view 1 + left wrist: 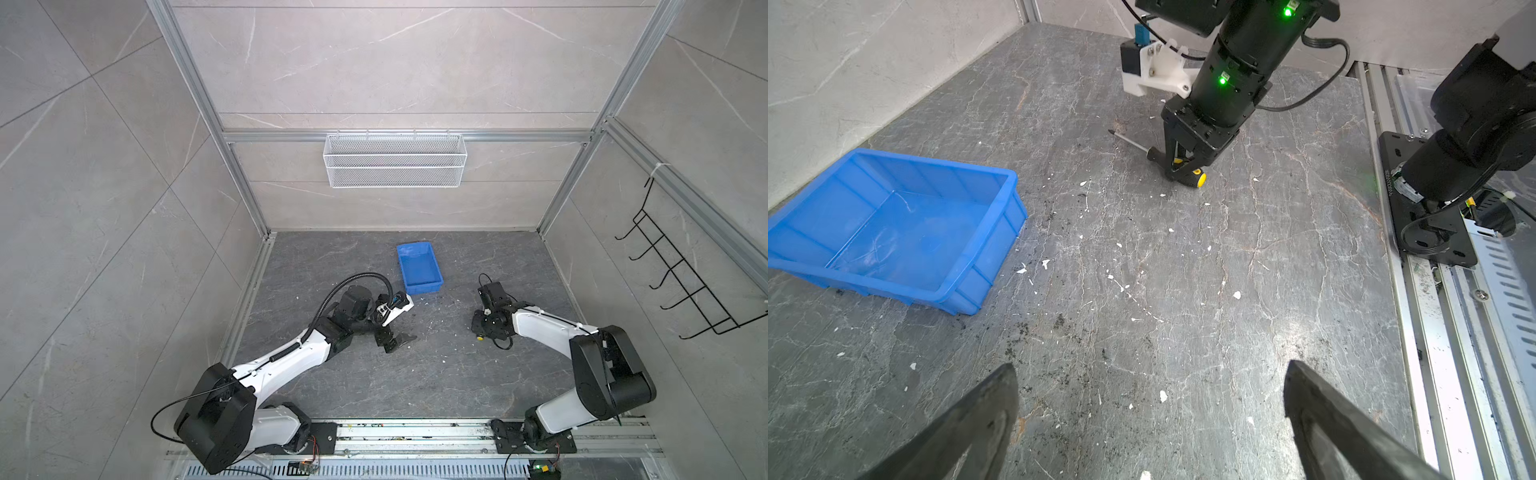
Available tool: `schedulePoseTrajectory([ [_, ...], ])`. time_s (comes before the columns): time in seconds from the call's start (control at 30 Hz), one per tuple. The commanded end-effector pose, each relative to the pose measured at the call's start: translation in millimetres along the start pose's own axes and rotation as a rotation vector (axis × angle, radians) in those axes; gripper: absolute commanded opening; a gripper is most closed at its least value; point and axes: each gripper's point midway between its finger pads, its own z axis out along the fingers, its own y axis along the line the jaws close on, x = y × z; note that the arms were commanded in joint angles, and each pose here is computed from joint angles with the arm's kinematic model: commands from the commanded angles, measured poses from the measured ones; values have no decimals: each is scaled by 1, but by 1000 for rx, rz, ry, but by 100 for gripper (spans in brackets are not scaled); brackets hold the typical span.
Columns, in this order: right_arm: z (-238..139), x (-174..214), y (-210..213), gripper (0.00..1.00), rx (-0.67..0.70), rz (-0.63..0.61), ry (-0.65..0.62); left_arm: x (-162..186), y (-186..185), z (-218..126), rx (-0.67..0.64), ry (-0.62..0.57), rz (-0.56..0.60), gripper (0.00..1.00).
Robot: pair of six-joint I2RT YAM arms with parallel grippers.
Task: Put the screwdriver in the bin
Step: 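Lower the right gripper and close it on the screwdriver handle, then lift the screwdriver with the right gripper and carry it over the blue bin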
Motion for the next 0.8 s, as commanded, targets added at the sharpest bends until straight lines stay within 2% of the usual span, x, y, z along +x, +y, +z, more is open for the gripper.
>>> schedulePoseTrajectory([
  [0.0,4,15,-5,0,27,-13,59,-19,-3,-8,5,-52,56,100],
  [0.6,-44,-27,38,0,-91,-76,-94,-19,3,-21,-62,-74,68,100],
  [0.77,-56,-37,60,0,-128,-111,-126,-19,14,-29,-76,-95,4,100],
])
